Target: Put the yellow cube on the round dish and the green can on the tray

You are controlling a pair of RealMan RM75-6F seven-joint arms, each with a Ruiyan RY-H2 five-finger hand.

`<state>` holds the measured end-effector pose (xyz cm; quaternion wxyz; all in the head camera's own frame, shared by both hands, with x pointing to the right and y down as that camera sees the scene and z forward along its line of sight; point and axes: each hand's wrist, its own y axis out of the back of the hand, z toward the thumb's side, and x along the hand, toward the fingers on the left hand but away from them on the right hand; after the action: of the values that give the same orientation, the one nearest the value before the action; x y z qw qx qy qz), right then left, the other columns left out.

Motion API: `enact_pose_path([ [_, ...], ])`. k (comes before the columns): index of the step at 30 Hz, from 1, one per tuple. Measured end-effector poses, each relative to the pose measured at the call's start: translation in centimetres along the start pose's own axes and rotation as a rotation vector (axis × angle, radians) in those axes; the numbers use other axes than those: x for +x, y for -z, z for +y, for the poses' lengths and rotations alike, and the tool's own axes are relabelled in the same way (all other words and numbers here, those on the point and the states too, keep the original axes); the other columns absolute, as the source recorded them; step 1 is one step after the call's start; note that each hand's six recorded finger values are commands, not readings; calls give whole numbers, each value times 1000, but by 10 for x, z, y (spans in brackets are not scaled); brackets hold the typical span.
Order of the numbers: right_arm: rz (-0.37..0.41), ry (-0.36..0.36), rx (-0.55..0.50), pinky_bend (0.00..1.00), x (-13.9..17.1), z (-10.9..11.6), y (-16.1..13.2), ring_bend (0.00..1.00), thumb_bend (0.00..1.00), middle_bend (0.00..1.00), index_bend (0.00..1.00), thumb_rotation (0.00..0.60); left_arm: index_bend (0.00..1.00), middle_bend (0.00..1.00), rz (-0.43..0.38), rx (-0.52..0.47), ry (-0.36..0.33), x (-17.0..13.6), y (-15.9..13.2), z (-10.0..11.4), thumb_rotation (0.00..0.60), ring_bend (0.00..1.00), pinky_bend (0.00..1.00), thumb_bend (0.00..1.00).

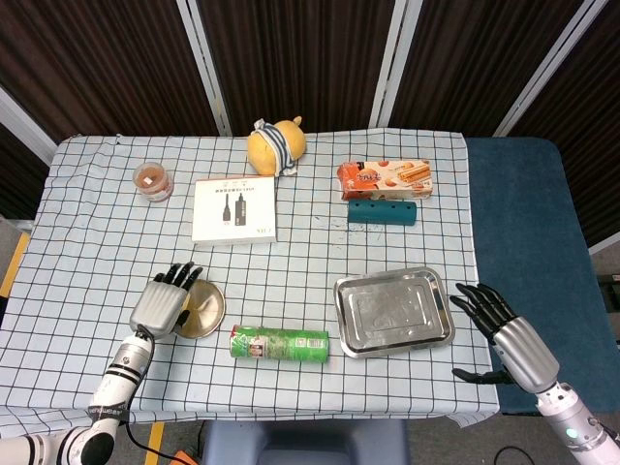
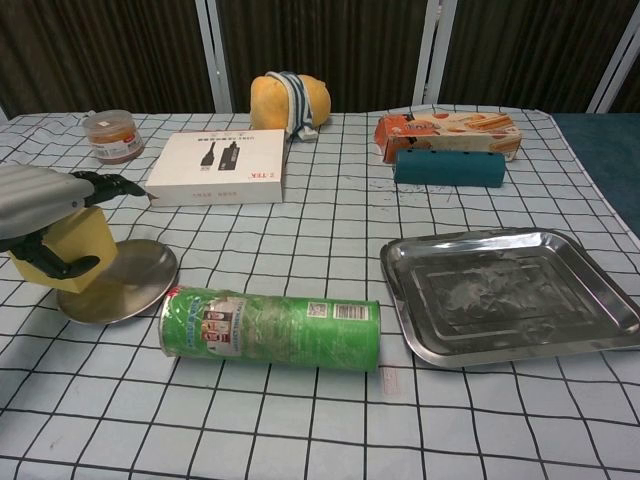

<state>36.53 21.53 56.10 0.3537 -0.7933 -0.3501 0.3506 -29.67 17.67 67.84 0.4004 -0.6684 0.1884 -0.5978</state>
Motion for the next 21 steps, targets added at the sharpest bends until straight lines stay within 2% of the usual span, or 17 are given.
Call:
enact_pose_path([
  [3, -1, -1, 0, 0, -1, 0, 0, 0, 42, 0, 0, 600, 0, 0, -8, -22, 0, -2, -1, 2, 600, 1, 235, 411],
  [12, 1, -2, 0, 0, -1, 0, 0, 0, 42, 0, 0, 600, 0, 0, -21, -43, -64, -13, -1, 17, 600, 0, 232, 391],
  [15, -3, -3, 2, 0, -1, 0, 1, 0, 42, 0, 0, 600, 0, 0, -3, -48, -89, -19, 7, 23, 600, 0, 228, 390],
  [21, -16, -3, 17, 0, -4, -2, 3, 0, 42, 0, 0, 600, 0, 0, 75, -85, -155, -46, 42, 33, 600, 0, 206, 395],
])
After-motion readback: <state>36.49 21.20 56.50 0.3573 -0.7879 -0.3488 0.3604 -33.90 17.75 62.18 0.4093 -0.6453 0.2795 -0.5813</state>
